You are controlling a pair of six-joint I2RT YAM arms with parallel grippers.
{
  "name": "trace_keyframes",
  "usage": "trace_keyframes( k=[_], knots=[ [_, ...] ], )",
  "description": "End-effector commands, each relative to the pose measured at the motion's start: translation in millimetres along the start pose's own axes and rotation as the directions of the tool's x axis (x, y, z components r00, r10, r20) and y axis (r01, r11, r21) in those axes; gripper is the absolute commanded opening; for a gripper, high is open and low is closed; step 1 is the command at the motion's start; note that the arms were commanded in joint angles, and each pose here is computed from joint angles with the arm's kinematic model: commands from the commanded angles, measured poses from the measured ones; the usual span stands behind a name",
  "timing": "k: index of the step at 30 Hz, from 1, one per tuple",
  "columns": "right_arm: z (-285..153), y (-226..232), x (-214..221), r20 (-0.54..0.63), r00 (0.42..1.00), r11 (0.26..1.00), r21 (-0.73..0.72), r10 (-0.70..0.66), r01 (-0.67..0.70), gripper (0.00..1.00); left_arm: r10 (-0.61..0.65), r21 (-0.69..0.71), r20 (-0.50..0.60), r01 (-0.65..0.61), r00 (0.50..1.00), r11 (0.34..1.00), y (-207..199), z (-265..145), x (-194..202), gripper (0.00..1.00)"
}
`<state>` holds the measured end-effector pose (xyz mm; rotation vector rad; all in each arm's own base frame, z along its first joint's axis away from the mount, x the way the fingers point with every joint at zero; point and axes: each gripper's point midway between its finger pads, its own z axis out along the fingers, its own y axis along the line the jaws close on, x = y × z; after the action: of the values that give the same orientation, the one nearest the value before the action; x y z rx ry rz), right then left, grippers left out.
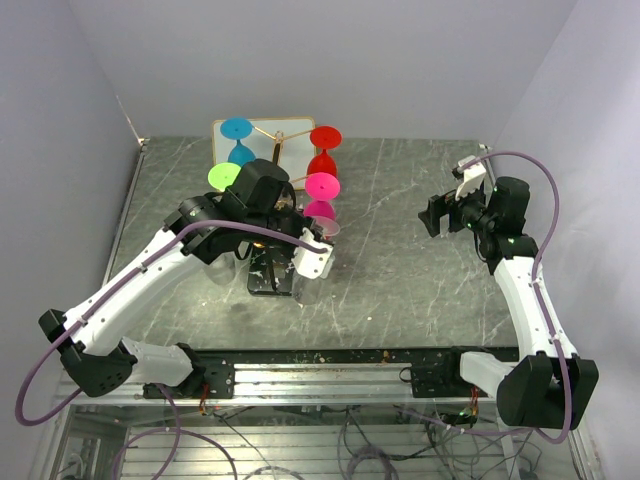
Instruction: Place the wine glass upside down on the wine glass rack
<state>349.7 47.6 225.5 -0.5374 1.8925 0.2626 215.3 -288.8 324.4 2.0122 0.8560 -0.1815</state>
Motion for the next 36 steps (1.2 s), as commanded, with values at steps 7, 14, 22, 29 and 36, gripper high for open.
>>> trace_keyframes(
  k=[7,14,22,29,36],
  knots=[
    [1,0,6,-0.018,1.000,1.000,-0.013,-0.002,0.002,0.96,0.015,-0.017,0.125,-0.013,0.992,1.000,1,-9,-30,0.07],
    [2,0,8,-0.023,1.000,1.000,-0.015,-0.002,0.002,0.96,0.021,-0.012,0.112,-0.020,0.993,1.000,-4,-19,-30,0.07],
    [3,0,9,-0.028,1.000,1.000,-0.018,-0.004,0.004,0.96,0.027,-0.001,0.063,-0.027,0.998,1.000,-15,-30,-20,0.07],
    [4,-1,11,-0.032,0.999,1.000,-0.016,-0.005,0.005,0.96,0.024,0.024,0.034,-0.024,0.999,0.999,-25,-28,-11,0.11],
    [4,-2,12,-0.034,0.999,1.000,-0.013,-0.006,0.005,0.96,0.027,0.053,0.008,-0.027,1.000,0.998,-35,-27,-4,0.15]
  ],
)
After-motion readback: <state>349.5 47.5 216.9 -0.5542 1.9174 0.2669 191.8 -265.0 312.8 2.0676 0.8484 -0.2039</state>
